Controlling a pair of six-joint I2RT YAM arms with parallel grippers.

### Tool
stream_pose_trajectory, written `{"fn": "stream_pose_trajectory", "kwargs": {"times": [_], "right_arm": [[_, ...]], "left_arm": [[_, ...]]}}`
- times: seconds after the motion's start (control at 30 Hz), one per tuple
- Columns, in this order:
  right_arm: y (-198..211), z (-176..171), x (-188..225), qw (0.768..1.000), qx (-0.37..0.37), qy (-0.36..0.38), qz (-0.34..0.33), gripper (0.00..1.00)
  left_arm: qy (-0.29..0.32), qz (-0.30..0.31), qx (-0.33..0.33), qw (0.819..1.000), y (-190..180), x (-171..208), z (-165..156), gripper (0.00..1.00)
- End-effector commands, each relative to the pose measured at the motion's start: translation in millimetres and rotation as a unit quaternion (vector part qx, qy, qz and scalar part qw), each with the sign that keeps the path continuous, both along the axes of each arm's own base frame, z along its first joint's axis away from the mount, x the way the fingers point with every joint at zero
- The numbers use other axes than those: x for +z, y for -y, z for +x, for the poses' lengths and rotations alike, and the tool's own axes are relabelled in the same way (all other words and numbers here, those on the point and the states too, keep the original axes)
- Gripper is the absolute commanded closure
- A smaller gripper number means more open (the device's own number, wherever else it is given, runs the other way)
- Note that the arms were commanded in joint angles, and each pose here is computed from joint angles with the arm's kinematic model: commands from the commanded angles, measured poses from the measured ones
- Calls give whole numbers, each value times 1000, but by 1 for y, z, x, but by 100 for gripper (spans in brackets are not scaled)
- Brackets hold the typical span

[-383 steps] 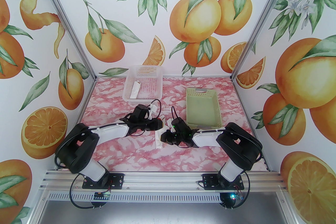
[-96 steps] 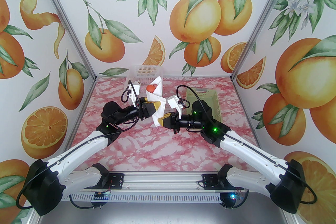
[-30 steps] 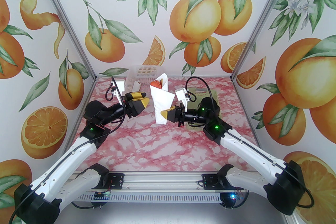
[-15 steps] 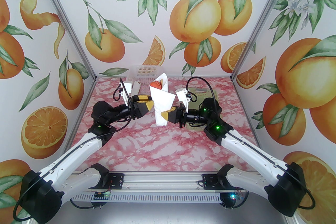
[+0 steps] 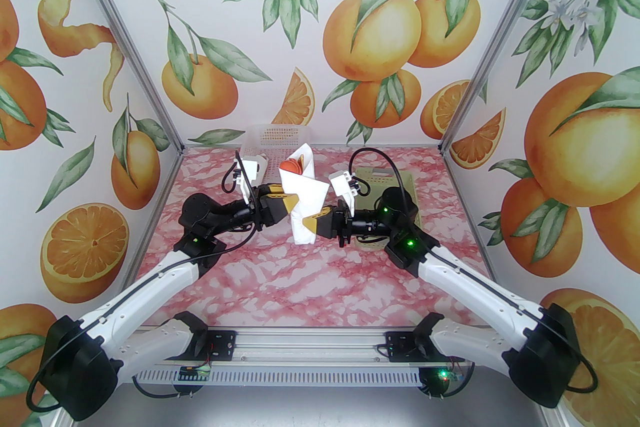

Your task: Place the utensils on the paper napkin and roll it up

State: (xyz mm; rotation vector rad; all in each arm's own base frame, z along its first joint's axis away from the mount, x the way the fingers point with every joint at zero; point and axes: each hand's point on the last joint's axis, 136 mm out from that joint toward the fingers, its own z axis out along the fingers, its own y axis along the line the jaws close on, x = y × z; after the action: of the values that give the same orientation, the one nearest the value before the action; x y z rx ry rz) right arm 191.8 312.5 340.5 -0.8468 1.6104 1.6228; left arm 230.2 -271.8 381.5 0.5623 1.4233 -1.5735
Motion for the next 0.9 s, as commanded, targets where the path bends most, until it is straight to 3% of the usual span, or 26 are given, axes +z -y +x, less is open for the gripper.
{"fn": "stream_pose_trajectory", "kwargs": {"times": [0.0, 0.3, 0.47, 0.57, 0.87], "right_arm": [[-1, -9, 23, 999, 23, 34, 25, 100], [-2, -10, 21, 999, 27, 31, 22, 98], [-5, -10, 21, 999, 35, 30, 20, 96], [-5, -10, 21, 999, 35, 31, 16, 91], [27, 9, 21, 997, -54, 45, -10, 44]], "left_arm": [[29, -11, -14, 999, 3, 15, -7, 60], [40, -19, -29, 999, 6, 20, -14, 80], [41, -17, -39, 998, 10, 19, -17, 81], [40, -14, -37, 998, 10, 17, -16, 86], [40, 6, 9, 999, 4, 11, -8, 97]]}}
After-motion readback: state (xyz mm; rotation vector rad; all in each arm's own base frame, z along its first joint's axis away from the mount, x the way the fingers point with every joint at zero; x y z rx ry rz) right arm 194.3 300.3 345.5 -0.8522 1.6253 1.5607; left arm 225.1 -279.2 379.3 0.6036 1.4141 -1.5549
